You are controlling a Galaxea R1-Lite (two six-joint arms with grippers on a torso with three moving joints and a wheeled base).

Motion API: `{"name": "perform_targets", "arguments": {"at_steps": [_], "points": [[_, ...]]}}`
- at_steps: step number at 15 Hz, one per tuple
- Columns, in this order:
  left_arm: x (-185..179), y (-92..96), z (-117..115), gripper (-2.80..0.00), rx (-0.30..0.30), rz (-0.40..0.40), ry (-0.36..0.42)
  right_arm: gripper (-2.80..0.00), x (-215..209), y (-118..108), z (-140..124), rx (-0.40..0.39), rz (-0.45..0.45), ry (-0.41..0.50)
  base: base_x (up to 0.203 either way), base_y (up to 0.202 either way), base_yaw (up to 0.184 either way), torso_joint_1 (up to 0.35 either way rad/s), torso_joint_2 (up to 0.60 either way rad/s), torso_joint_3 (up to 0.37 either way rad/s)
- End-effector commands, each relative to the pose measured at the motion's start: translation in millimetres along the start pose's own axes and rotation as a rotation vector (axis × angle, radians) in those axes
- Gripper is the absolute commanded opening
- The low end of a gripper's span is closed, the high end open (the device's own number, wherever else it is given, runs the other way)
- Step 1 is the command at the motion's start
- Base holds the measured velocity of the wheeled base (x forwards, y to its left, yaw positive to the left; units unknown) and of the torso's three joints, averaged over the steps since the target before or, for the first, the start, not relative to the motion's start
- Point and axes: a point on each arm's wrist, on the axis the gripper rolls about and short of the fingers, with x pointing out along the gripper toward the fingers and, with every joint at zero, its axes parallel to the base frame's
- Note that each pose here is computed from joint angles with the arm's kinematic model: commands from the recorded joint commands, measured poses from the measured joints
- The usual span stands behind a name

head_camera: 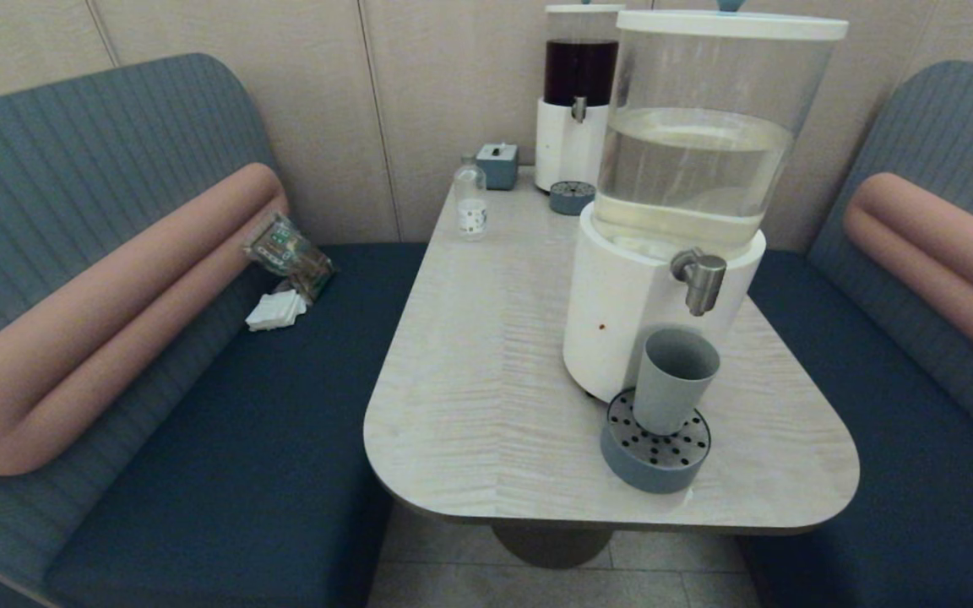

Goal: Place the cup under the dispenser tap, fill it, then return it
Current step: Turn on the faucet

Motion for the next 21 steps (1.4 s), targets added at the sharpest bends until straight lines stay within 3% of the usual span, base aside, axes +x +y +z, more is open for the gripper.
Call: {"name": "perform_targets", "arguments": {"at_steps": [1, 4, 6, 15, 18, 21], "points": [[0.1, 0.5, -3.0, -2.80, -0.002, 0.027, 0.027, -2.80, 0.1, 0.0, 0.0, 0.000, 0.001, 0.002, 0.000, 0.000, 0.000, 0.000, 0.00, 0.000], [-0.3, 0.6, -4.0, -2.80, -0.011, 0.036, 0.038, -2.80, 0.1, 0.0, 0.0, 0.000, 0.001, 0.002, 0.000, 0.000, 0.000, 0.000, 0.00, 0.000], [1.6, 2.3, -13.8, -2.80, 0.003, 0.127, 0.084, -2.80, 0.1, -0.1, -0.2, -0.016, -0.002, -0.001, 0.000, 0.000, 0.000, 0.000, 0.00, 0.000], [1.5, 1.9, -13.0, -2.80, -0.014, 0.113, 0.077, -2.80, -0.4, -0.4, 1.5, -0.026, -0.018, -0.008, 0.000, 0.000, 0.000, 0.000, 0.00, 0.000], [1.5, 1.9, -13.0, -2.80, -0.014, 0.113, 0.077, -2.80, -20.7, 0.1, 48.8, -0.017, 0.004, -0.121, 0.000, 0.000, 0.000, 0.000, 0.00, 0.000], [1.5, 1.9, -13.0, -2.80, -0.014, 0.113, 0.077, -2.80, -48.9, 0.8, 124.9, 0.062, 0.051, -0.187, 0.000, 0.000, 0.000, 0.000, 0.00, 0.000]]}}
